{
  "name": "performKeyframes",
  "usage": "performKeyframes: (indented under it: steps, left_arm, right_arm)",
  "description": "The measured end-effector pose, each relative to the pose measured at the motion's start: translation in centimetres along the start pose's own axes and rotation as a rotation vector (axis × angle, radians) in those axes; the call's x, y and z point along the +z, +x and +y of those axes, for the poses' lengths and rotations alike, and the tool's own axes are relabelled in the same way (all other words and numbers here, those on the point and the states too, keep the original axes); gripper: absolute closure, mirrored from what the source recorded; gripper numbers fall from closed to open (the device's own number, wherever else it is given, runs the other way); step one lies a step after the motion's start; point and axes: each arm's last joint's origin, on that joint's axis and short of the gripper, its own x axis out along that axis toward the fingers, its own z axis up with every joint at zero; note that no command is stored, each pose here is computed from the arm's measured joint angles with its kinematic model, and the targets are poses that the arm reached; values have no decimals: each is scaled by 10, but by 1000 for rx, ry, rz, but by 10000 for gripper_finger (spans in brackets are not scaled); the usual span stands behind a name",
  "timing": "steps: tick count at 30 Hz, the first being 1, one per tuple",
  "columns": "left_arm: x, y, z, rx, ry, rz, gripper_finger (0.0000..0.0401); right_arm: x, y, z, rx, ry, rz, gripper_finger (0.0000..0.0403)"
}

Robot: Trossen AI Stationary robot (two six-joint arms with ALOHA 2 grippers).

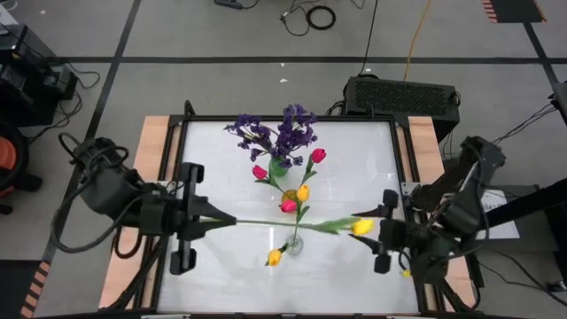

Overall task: Sort flowers into vase by color
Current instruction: Put the yellow flower into the transparent vase

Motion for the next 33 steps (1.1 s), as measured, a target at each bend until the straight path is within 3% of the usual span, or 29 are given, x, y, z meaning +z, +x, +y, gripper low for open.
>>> performKeyframes:
  steps: [7, 12, 15, 27, 33]
  left_arm:
    - [-10, 18, -2, -33, 18, -141, 394]
    - [-34, 39, -16, -10, 101, -235, 394]
    - [-39, 43, -18, 20, 122, -309, 394]
    - [-85, 62, -22, 82, 159, -333, 394]
    - [-102, 60, -25, 90, 160, -379, 395]
  right_arm:
    - [-10, 37, 19, -16, 110, -317, 189]
    - [8, 45, 17, 152, 134, -786, 189]
    - [14, 45, 7, 174, 102, -970, 189]
    - [30, 61, -27, 247, -2, -1267, 190]
    - [32, 57, -31, 273, -19, -1354, 219]
